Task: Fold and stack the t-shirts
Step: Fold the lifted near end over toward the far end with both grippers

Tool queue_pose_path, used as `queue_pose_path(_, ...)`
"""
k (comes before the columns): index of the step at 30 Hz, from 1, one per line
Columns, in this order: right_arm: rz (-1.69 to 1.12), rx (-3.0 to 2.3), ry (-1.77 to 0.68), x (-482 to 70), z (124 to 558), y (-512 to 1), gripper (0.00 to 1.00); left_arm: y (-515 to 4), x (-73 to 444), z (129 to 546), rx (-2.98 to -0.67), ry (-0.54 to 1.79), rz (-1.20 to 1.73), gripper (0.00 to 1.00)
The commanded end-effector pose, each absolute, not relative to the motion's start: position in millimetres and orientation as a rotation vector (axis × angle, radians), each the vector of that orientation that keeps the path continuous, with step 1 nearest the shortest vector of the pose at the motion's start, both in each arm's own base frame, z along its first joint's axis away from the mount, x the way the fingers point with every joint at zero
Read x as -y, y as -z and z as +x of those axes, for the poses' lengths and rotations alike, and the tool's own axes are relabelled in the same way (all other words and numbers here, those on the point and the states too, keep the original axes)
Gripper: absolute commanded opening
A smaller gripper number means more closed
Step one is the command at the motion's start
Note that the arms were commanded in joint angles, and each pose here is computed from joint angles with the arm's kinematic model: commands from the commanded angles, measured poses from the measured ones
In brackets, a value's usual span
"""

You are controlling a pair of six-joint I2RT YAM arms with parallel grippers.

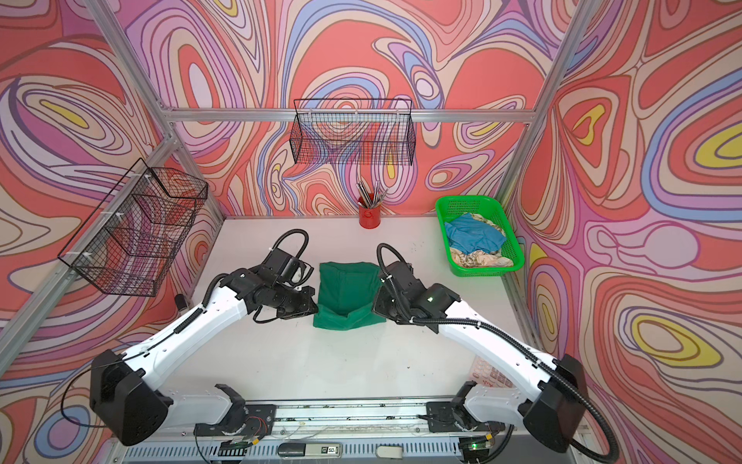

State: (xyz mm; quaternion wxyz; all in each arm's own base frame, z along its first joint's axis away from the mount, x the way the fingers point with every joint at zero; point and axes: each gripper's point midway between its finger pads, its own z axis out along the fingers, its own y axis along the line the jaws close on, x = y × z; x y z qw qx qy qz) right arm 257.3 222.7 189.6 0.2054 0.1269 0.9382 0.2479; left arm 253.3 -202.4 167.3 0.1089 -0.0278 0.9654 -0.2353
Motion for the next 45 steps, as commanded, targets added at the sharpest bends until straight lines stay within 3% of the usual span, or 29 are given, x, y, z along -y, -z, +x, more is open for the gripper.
queue_pose_path(1, 0.278, -2.626, -0.675, -219, 276, -193, 0.0, -177, 203, 276, -2.806, 0.704, -0.056, 0.0)
queue_pose_path(21, 0.251, -2.715, -0.636, -209, 406, -139, 0.0, -144, 196, 393, -2.829, 0.743, -0.144, 0.0)
queue_pose_path(40, 0.312, -2.722, -0.602, -198, 462, -89, 0.0, -98, 190, 459, -2.848, 0.723, -0.207, 0.01)
queue_pose_path(41, 0.311, -2.712, -0.599, -196, 466, -89, 0.1, -99, 185, 463, -2.838, 0.695, -0.225, 0.14)
queue_pose_path(43, 0.304, -2.683, -0.581, -194, 472, -95, 0.37, -105, 171, 472, -2.798, 0.625, -0.281, 0.26)
queue_pose_path(44, 0.302, -2.669, -0.572, -193, 473, -99, 0.47, -113, 164, 476, -2.761, 0.596, -0.305, 0.4)
queue_pose_path(45, 0.309, -2.658, -0.568, -192, 471, -101, 0.5, -120, 160, 478, -2.726, 0.579, -0.314, 0.5)
